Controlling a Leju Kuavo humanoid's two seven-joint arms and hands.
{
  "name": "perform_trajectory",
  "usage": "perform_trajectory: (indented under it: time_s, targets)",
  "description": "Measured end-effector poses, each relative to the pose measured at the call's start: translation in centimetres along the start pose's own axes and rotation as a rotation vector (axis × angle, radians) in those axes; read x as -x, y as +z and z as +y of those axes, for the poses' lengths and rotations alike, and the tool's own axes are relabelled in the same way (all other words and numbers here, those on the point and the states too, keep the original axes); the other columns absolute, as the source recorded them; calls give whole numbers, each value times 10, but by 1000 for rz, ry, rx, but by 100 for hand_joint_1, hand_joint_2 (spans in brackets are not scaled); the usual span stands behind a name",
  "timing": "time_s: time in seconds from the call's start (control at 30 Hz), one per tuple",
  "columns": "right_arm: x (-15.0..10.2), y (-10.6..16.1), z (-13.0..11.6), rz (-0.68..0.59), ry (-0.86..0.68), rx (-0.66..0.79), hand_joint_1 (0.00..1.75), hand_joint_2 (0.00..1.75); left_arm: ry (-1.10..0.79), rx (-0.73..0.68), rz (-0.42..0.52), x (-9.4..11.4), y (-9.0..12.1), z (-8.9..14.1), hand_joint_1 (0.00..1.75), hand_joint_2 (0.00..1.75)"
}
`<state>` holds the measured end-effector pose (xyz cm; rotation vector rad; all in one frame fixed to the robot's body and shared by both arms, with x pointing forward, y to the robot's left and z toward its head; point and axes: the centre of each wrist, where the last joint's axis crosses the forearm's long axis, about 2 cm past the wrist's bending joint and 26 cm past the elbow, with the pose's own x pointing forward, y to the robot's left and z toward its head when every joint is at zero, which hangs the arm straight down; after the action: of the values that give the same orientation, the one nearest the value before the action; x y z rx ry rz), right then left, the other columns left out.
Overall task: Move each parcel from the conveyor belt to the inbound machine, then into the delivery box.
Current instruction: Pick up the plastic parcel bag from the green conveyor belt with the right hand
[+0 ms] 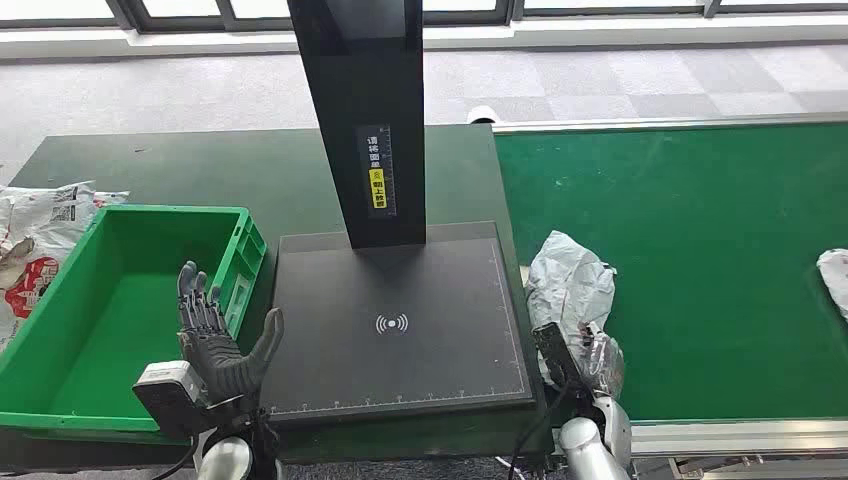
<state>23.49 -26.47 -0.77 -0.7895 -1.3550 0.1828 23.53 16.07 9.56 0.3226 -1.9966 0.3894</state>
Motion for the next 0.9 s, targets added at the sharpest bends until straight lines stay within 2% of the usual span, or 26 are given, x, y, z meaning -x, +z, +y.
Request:
perform_trajectory:
  time_s: [0.27, 0.67, 0.77, 0.9]
  targets:
    - [-17, 1, -19, -48, -29, 123, 175, 175, 0, 0, 0, 0, 0, 0, 0, 175]
    - [-22, 2, -27, -78, -38, 179, 175, 175, 0, 0, 0, 0, 0, 0, 0, 175]
    - [-27, 4, -30, -129, -31, 242, 175, 175, 0, 0, 0, 0, 0, 0, 0, 175]
    - [-46, 6, -33, -215, -11, 318, 175, 175, 1, 0, -1, 0, 0, 0, 0, 175]
